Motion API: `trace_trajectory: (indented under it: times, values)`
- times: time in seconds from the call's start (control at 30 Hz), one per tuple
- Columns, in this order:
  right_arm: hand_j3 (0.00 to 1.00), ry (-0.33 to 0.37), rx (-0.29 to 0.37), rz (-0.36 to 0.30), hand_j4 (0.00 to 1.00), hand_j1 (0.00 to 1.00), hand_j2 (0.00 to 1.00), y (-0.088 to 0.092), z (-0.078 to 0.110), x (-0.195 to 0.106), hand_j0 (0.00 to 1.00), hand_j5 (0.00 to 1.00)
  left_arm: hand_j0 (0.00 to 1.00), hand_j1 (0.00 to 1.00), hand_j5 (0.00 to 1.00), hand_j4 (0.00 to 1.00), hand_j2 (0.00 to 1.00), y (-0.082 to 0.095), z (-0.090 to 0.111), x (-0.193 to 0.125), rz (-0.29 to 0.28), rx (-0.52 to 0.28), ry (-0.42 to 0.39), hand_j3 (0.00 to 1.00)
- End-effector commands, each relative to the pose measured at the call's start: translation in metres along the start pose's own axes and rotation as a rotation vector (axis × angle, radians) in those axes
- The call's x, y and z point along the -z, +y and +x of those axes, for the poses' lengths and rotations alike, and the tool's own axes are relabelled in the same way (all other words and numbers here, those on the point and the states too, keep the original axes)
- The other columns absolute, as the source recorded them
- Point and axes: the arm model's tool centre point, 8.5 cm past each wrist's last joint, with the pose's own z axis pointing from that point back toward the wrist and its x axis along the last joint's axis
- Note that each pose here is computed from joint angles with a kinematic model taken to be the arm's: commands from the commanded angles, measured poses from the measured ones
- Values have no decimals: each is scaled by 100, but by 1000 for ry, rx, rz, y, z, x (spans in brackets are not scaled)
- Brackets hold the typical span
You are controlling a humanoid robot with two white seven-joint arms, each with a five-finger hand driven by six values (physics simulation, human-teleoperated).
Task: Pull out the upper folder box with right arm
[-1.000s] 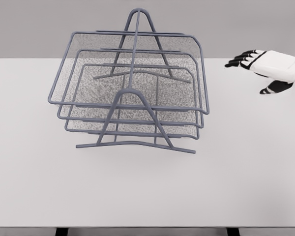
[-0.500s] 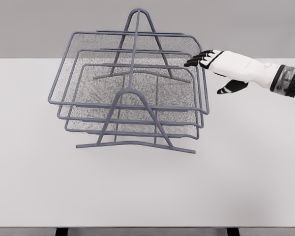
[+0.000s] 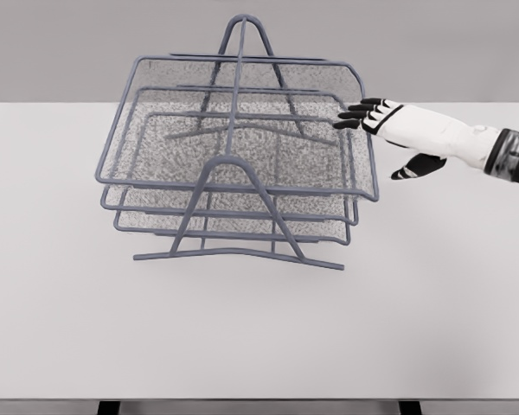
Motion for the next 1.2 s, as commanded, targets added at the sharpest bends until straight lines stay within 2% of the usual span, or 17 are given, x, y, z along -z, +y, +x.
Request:
trace_trajectory:
  times: [0.0,0.07,0.17,0.33,0.43,0.5,0.57,0.87,0.97,1.03,1.07,1.1,1.13,1.17]
  values:
    - [100,53,-42,44,100,100,100,0,-11,-15,100,100,100,100,100,100,100,0,0,0,0,2,0,100]
    - [100,62,-43,47,100,100,100,0,-13,-18,100,100,100,100,100,100,100,0,0,0,1,0,0,100]
    - [100,105,-35,85,100,100,100,9,-24,-35,100,100,100,100,100,100,100,0,0,0,2,2,0,100]
    - [100,174,-56,121,100,100,100,4,-39,-66,100,100,100,100,100,100,100,0,0,0,1,0,0,100]
    - [100,238,-3,124,100,100,100,20,-53,-89,100,100,100,100,100,100,100,0,0,0,2,2,0,100]
    - [100,268,-3,137,100,100,100,21,-58,-103,100,100,100,100,100,100,100,0,0,0,0,0,0,100]
    - [100,302,-7,131,100,100,100,16,-63,-119,100,100,100,100,100,100,100,0,0,0,2,2,0,100]
    - [100,381,-22,148,100,100,100,4,-76,-151,100,100,100,100,100,100,100,0,0,0,2,2,0,100]
    - [100,426,-29,119,100,100,100,-9,-83,-169,100,100,100,100,100,100,100,0,0,0,0,0,0,100]
    - [100,441,-37,42,100,100,100,-29,-84,-177,100,100,100,100,100,100,100,0,0,0,2,2,0,100]
    - [100,413,-18,-20,100,100,100,-44,-81,-179,100,100,100,100,100,100,100,0,0,0,0,2,0,100]
    - [100,389,-35,-48,100,100,100,-56,-75,-176,100,100,100,100,100,100,100,0,0,0,2,2,0,100]
    - [100,332,-88,-57,100,100,100,-74,-61,-161,100,100,100,100,100,100,100,0,0,0,0,2,0,100]
    - [100,296,-122,-43,100,100,100,-85,-55,-146,100,100,100,100,100,100,100,0,0,0,2,2,0,100]
